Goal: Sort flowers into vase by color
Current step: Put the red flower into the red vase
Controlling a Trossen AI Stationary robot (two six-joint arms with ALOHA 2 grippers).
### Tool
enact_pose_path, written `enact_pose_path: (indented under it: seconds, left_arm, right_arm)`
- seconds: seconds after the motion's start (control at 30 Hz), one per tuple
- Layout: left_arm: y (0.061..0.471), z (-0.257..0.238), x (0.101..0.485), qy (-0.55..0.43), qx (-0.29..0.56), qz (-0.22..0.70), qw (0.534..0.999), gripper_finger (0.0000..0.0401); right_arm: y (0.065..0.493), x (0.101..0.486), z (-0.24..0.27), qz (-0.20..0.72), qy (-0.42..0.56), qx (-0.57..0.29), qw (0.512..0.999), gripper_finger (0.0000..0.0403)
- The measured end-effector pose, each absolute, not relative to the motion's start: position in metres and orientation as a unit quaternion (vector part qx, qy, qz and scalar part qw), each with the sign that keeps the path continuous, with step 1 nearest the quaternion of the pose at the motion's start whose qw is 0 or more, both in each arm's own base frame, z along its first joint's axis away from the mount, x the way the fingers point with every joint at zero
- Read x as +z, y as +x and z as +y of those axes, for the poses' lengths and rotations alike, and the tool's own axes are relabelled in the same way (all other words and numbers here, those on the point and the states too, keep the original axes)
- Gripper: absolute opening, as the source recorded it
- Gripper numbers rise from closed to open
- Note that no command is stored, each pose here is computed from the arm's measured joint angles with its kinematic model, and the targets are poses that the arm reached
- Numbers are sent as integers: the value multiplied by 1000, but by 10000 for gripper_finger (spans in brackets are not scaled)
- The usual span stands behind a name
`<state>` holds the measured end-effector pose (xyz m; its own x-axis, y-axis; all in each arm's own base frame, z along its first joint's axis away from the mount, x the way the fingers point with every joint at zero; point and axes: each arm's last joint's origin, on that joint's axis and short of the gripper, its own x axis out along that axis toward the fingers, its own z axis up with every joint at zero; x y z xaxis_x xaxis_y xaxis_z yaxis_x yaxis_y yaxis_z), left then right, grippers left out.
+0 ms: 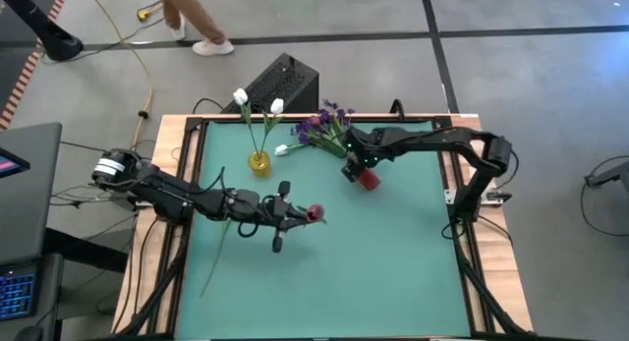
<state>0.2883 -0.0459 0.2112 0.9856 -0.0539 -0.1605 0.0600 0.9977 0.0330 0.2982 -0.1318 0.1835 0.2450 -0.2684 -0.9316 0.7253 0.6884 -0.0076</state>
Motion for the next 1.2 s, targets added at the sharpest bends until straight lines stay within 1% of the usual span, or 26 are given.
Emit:
enact_pose_path:
  seconds: [0.43,0.73,1.03,1.2]
  left_arm:
    - [288,-42,209,19,-22,91,995,0]
    - [288,-42,209,20,-22,94,995,0]
    - [288,-42,209,18,-22,94,995,0]
    - [288,-42,208,18,-22,94,995,0]
  right_arm:
    - [309,155,-135,548,210,-310,748,296]
    - [317,155,-127,533,195,-308,764,270]
    - [320,156,-114,536,162,-321,764,270]
    - [320,165,-101,525,151,-316,775,270]
